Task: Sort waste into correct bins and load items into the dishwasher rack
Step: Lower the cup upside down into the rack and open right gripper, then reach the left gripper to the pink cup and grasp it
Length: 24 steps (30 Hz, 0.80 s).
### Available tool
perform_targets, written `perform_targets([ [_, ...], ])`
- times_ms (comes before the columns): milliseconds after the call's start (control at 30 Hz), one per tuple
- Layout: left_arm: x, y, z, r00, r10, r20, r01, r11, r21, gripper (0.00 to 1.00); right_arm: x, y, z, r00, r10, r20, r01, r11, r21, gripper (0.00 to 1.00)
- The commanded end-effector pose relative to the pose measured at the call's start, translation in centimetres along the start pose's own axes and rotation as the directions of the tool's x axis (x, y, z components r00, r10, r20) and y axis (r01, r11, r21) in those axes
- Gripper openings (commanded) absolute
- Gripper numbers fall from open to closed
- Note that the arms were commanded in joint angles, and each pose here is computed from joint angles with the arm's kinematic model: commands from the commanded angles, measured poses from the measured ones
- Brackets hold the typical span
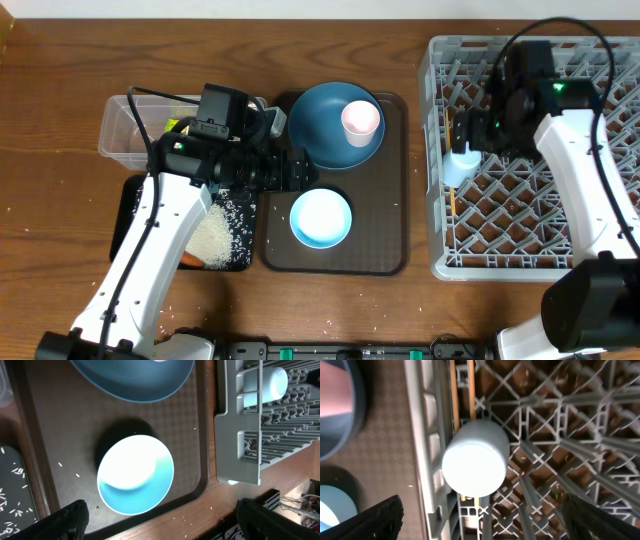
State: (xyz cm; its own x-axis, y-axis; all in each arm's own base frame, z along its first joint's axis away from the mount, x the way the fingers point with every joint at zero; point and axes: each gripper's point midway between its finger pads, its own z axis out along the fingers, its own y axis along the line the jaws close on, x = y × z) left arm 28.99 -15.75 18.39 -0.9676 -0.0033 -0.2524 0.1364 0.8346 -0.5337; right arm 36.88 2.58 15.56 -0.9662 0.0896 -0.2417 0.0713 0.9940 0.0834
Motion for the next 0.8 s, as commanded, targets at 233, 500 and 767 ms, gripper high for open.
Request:
perform_targets([
  [233, -0.3, 0.0, -0.4, 1.0, 0.013, 0.015, -0.013, 1.0, -0.009, 0.96, -0.4, 0.3, -1.3, 0.999, -0.001, 0.033, 0.001, 1.0, -0.003, 0.99],
  [500, -0.3, 0.0, -0.4, 1.0, 0.014, 0.015, -0.013, 1.0, -0.009, 0.96, -0.4, 0.3, -1.3, 0.999, -0.001, 0.033, 0.001, 1.0, -0.003, 0.99],
  [767, -5.0, -1.6, -0.9, 0.973, 0.113, 0.202, -0.122, 0.992, 0.031, 0.96, -0.4, 0.3, -1.3, 0.999, -0.001, 0.033, 0.001, 1.0, -0.003, 0.99],
])
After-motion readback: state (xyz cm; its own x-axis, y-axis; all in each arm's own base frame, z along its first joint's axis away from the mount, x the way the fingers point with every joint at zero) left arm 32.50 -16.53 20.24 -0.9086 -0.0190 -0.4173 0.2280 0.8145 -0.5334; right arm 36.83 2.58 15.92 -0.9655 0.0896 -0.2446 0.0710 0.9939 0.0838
